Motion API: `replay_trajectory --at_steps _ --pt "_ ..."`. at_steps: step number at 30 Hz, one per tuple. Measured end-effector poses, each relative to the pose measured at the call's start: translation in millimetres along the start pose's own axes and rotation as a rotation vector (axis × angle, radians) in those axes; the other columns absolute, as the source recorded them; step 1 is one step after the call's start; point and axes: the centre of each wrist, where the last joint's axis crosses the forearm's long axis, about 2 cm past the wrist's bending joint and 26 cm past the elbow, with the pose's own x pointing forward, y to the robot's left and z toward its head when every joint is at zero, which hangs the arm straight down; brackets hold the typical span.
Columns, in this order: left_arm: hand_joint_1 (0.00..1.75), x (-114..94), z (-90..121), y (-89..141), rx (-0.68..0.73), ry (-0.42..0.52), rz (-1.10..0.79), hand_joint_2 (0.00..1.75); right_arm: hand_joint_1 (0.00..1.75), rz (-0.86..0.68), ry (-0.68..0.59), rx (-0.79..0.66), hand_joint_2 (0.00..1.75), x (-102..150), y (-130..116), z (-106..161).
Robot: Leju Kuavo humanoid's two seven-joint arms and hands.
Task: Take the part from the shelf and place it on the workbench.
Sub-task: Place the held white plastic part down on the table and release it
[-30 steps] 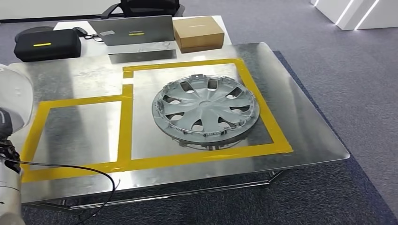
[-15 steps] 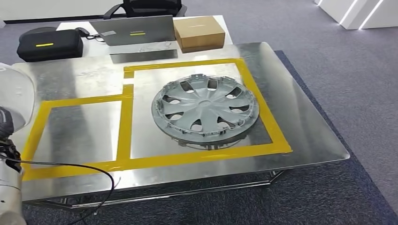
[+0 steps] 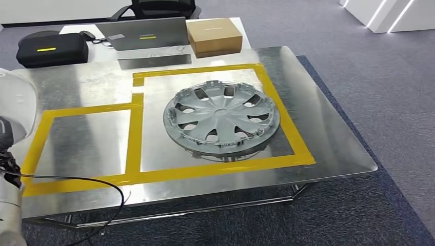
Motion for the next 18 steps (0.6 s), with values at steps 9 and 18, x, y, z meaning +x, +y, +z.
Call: replay_trajectory --at_steps 9,18 --pt "1.75 -1.0 2.1 0.2 -0.004 0.005 0.002 1.75 0.00 0.001 0.003 0.004 1.75 -1.3 1.0 0.5" --pt "1.75 -0.7 1.3 0.2 -0.009 0.002 0.008 1.75 0.00 0.003 0.003 0.005 1.75 -0.1 1.2 0.2"
